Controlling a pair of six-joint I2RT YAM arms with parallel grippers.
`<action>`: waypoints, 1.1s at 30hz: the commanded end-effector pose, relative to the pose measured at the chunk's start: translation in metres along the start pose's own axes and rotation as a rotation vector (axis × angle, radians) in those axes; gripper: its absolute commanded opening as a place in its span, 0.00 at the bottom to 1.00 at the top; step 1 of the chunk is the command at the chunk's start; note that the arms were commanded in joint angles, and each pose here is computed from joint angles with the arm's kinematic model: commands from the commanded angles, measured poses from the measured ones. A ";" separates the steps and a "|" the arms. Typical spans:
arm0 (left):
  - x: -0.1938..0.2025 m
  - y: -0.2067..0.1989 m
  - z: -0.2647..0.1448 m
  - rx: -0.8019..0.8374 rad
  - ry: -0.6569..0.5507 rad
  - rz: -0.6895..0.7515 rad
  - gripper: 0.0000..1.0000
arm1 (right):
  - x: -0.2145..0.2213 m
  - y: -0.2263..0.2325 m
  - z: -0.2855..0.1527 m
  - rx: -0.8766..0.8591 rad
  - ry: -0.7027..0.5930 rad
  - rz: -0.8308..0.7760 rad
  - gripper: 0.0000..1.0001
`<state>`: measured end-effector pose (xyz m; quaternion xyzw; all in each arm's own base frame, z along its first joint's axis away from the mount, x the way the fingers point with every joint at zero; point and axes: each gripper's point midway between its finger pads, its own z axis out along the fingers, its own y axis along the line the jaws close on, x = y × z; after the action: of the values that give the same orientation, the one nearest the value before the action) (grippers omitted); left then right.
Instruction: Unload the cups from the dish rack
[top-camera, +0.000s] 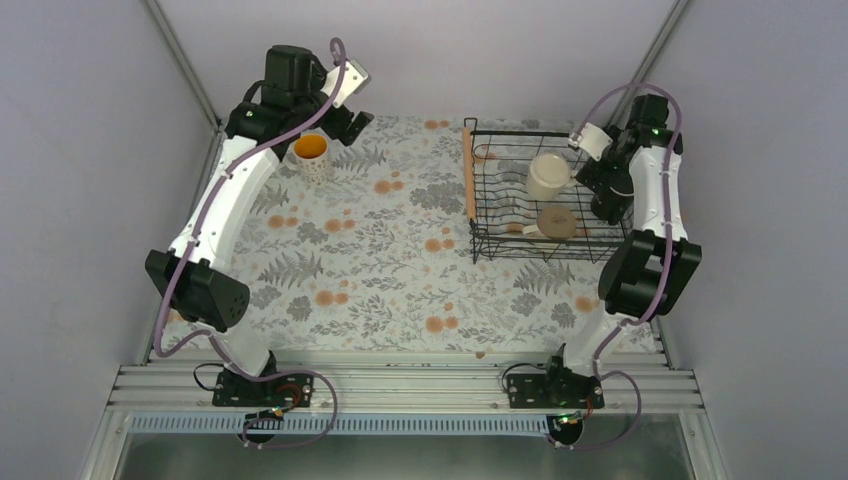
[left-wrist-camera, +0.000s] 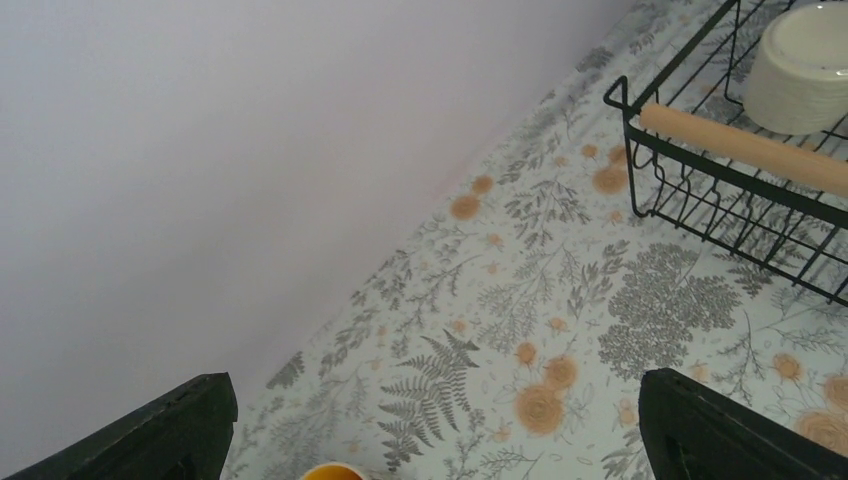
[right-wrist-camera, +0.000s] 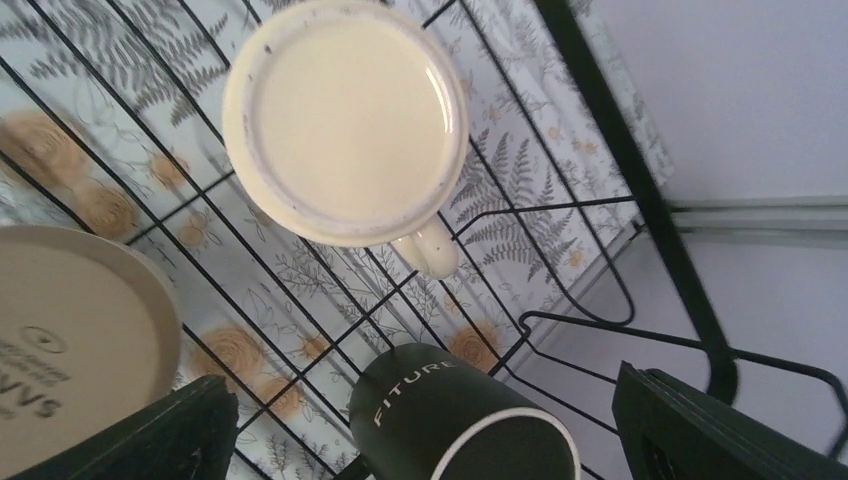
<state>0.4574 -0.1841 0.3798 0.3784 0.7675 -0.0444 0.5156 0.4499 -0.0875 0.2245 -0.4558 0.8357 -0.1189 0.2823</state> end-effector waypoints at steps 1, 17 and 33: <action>-0.015 -0.006 -0.014 0.015 -0.079 0.006 1.00 | 0.020 -0.008 0.030 -0.008 0.070 -0.048 0.96; 0.012 -0.026 -0.010 0.066 -0.066 -0.001 1.00 | 0.041 -0.019 0.099 -0.026 0.139 -0.052 0.84; 0.031 -0.029 -0.007 0.059 -0.022 0.014 1.00 | 0.019 -0.016 0.141 -0.073 0.065 -0.055 0.83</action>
<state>0.4346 -0.1881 0.3404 0.3957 0.7654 -0.0729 0.5023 0.5178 -0.1167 0.1054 -0.4757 0.8462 -0.1175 0.2094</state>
